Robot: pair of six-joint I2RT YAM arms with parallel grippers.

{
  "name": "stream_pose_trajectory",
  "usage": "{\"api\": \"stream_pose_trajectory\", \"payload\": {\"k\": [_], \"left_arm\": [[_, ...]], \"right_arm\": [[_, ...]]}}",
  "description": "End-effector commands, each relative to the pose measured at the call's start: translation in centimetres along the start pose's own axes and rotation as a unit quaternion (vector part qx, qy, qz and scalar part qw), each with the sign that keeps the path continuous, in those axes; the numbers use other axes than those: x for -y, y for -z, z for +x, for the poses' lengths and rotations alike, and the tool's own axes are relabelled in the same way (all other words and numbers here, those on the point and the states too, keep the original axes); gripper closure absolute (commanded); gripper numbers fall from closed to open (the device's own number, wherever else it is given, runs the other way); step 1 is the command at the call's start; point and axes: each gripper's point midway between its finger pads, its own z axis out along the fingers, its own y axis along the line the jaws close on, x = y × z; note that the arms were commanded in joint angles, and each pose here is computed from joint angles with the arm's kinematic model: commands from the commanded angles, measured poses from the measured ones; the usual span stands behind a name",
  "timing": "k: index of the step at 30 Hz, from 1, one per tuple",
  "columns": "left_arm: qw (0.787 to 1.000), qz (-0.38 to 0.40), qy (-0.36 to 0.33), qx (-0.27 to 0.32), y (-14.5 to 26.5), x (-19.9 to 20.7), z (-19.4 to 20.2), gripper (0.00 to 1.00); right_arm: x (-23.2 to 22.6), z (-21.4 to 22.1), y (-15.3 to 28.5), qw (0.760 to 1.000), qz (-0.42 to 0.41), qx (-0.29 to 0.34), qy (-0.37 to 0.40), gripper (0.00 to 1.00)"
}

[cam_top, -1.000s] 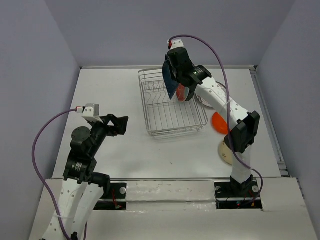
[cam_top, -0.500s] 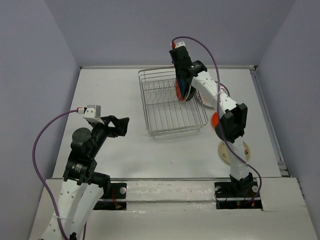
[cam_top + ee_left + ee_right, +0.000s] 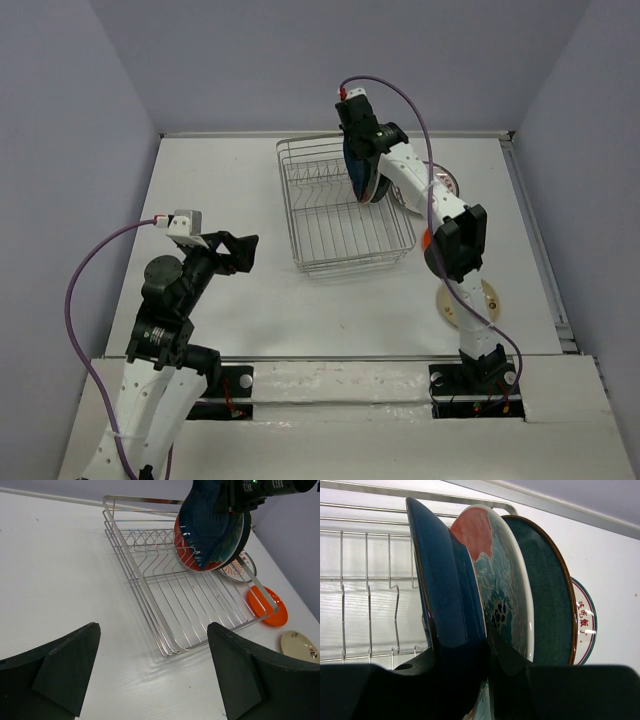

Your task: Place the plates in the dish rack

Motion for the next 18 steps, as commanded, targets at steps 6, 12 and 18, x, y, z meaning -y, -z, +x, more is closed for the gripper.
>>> {"api": "stream_pose_trajectory", "payload": {"k": [6,12,18], "left_arm": [[1.0,0.008,-0.011,0.008,-0.3,0.2,-0.3,0.01],[1.0,0.008,-0.01,0.009,-0.3,0.2,-0.3,0.01],[1.0,0.009,-0.01,0.011,-0.2,0.3,-0.4,0.01]], "right_arm": [[0.4,-0.3,-2.5,0.998,0.013,0.014,-0.067,0.9],[4.2,-2.3,1.3,0.985,0.074,0.045,-0.149,0.93],[4.8,-1.4,1.9,0.979,0.09,0.038,-0.178,0.93]]}}
